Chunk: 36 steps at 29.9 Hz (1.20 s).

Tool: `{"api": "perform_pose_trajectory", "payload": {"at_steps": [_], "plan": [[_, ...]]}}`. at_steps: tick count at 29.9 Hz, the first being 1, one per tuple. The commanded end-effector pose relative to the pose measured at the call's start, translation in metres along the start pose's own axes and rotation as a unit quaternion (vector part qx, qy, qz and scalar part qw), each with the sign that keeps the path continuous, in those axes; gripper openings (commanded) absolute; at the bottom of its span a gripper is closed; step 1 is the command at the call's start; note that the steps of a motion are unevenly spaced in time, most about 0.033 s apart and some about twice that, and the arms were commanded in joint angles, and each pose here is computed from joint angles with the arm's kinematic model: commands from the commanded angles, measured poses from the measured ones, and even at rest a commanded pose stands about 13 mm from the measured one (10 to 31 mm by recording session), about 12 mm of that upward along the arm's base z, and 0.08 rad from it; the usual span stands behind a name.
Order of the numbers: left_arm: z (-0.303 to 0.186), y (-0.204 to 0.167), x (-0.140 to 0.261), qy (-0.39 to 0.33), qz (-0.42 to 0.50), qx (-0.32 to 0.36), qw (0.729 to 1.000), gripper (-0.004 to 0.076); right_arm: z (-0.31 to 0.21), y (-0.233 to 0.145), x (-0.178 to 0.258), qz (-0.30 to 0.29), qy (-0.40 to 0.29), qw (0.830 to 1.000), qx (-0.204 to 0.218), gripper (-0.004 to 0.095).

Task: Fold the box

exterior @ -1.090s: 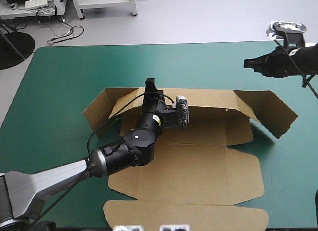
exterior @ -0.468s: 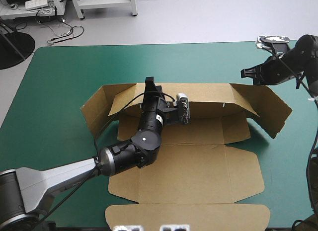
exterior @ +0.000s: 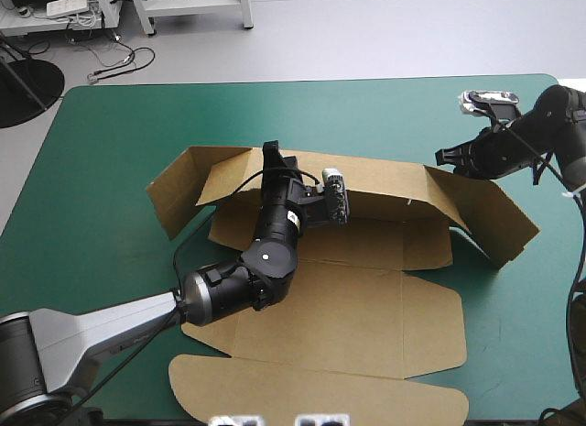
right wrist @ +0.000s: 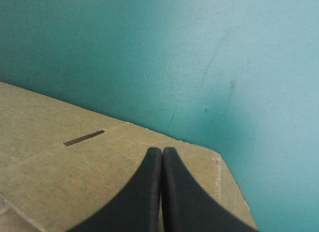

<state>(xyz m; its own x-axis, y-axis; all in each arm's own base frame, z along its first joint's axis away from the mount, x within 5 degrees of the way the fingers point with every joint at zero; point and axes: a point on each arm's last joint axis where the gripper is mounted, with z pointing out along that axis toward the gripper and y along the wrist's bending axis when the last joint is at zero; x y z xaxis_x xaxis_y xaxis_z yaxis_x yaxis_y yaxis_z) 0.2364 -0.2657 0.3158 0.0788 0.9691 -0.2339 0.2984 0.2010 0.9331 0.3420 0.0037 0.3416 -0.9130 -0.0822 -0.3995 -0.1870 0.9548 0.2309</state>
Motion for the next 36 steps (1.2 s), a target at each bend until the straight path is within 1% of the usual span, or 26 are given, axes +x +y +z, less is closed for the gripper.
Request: {"api": "perform_pose_trajectory", "payload": {"at_steps": [1, 9, 17, 21, 24, 27, 33, 35, 36], "plan": [[-0.012, 0.027, 0.0, -0.006, -0.028, -0.048, 0.998, -0.001, -0.032, 0.016, 0.008, -0.016, -0.031, 0.999, -0.022, -0.002], [-0.012, 0.027, 0.0, -0.011, -0.151, -0.047, 0.987, -0.0009, -0.049, 0.021, 0.014, -0.025, -0.049, 0.998, -0.005, -0.002], [-0.012, 0.028, 0.002, -0.007, -0.221, -0.052, 0.974, -0.0009, -0.05, 0.021, 0.014, -0.024, -0.05, 0.998, -0.004, -0.002], [-0.012, 0.028, 0.002, -0.007, -0.228, -0.052, 0.972, -0.001, -0.048, 0.021, 0.017, -0.019, -0.046, 0.999, -0.01, -0.002], [-0.012, 0.028, 0.002, -0.007, -0.228, -0.052, 0.972, -0.001, -0.039, 0.021, 0.028, -0.017, -0.026, 0.999, -0.02, -0.002], [-0.012, 0.027, 0.002, -0.008, -0.229, -0.05, 0.972, -0.0009, -0.033, 0.025, 0.045, -0.026, -0.013, 0.999, -0.039, -0.002], [-0.012, 0.027, 0.001, -0.015, -0.228, -0.045, 0.972, -0.0009, -0.053, 0.035, 0.059, -0.036, -0.045, 0.997, -0.042, -0.002], [-0.012, 0.026, 0.001, -0.014, -0.229, -0.043, 0.972, -0.001, -0.06, 0.037, 0.061, -0.042, -0.062, 0.997, -0.034, -0.002], [-0.012, 0.026, 0.001, -0.014, -0.226, -0.042, 0.973, -0.001, -0.063, 0.037, 0.061, -0.043, -0.074, 0.996, -0.022, -0.002]]}}
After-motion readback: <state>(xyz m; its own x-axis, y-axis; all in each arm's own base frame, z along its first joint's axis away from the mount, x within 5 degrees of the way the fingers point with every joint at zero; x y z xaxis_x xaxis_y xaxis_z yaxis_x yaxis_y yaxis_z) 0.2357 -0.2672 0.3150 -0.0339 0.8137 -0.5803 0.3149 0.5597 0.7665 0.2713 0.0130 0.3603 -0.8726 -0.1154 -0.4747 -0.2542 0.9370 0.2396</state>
